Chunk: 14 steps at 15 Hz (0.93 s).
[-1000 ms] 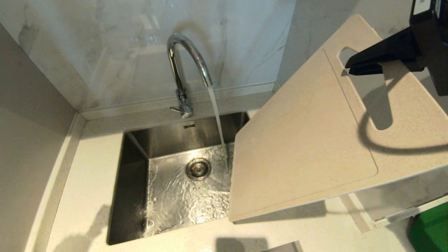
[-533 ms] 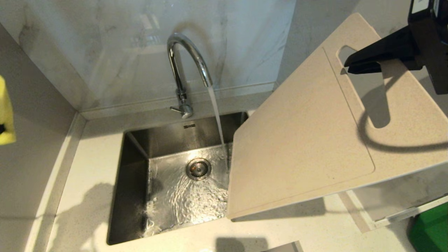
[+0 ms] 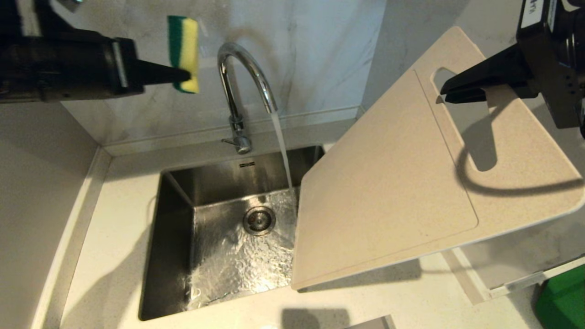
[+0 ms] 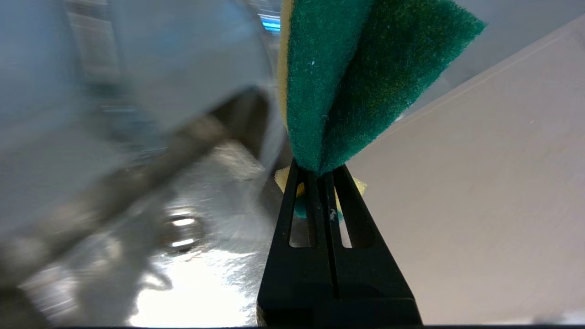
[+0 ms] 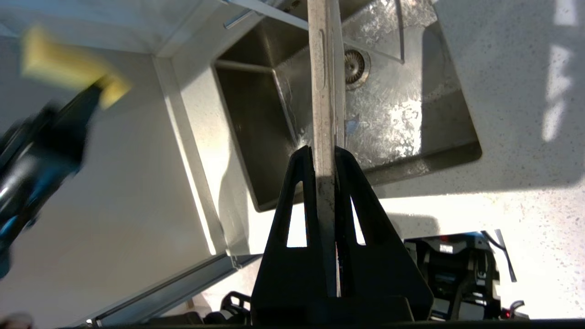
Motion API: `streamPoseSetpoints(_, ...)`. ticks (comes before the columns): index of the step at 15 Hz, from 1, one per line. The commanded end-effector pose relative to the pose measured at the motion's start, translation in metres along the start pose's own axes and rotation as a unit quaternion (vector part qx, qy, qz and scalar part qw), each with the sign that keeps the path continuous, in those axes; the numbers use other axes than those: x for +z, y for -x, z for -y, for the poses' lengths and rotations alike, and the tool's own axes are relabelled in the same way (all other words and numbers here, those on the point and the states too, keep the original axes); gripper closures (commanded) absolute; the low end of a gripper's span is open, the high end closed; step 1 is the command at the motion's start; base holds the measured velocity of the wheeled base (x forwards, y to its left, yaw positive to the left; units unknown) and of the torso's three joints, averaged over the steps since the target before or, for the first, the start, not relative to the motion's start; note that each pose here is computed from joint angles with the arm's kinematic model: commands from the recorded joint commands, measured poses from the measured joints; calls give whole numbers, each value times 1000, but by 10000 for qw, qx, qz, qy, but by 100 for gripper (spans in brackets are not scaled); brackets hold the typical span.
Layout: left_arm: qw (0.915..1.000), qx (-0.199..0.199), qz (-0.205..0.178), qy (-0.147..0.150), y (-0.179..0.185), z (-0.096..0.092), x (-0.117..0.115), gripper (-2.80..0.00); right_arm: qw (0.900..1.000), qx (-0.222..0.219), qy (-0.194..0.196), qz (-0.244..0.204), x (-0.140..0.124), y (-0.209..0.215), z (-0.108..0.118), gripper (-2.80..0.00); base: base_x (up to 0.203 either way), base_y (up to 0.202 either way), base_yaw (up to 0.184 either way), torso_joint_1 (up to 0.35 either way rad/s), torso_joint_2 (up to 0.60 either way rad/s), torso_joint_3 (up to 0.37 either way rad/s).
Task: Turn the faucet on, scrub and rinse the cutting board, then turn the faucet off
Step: Scrub the cutting board underwater
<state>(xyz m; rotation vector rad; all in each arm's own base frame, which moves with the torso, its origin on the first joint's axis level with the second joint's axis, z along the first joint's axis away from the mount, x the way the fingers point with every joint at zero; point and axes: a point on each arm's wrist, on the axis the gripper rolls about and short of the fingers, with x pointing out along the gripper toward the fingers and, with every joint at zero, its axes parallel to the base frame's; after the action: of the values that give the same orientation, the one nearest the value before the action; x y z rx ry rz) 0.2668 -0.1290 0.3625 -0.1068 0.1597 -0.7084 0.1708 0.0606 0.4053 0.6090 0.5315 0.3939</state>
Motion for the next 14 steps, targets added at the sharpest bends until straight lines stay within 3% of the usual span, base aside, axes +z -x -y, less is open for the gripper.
streamPoseSetpoints(1,9964,-504,-591,336,-91,27,-36,0,9999,-57,-34,-98,-1,-6,2,0,0,0,0,0,0,0)
streamPoseSetpoints(3,9935,-771,-668,505,-109,55,-39,0,9999,-54,-29,-142,-2,-7,2,0,0,0,0,0,0,0)
streamPoseSetpoints(4,9905,-868,-911,561,-112,66,-44,0,9998,14,12,-211,-4,-9,0,0,0,0,0,0,0,0)
streamPoseSetpoints(9,9784,-1443,-1406,462,-117,120,-61,0,9998,193,107,-18,-1,-8,-5,0,0,0,0,0,0,0)
streamPoseSetpoints(11,9728,-1532,-1686,416,-115,132,-69,0,9998,183,93,-31,-1,-8,-5,0,0,0,0,0,0,0)
streamPoseSetpoints(14,9698,-1556,-1857,268,-113,135,-73,0,9998,191,96,-21,-1,-7,-5,0,0,0,0,0,0,0)
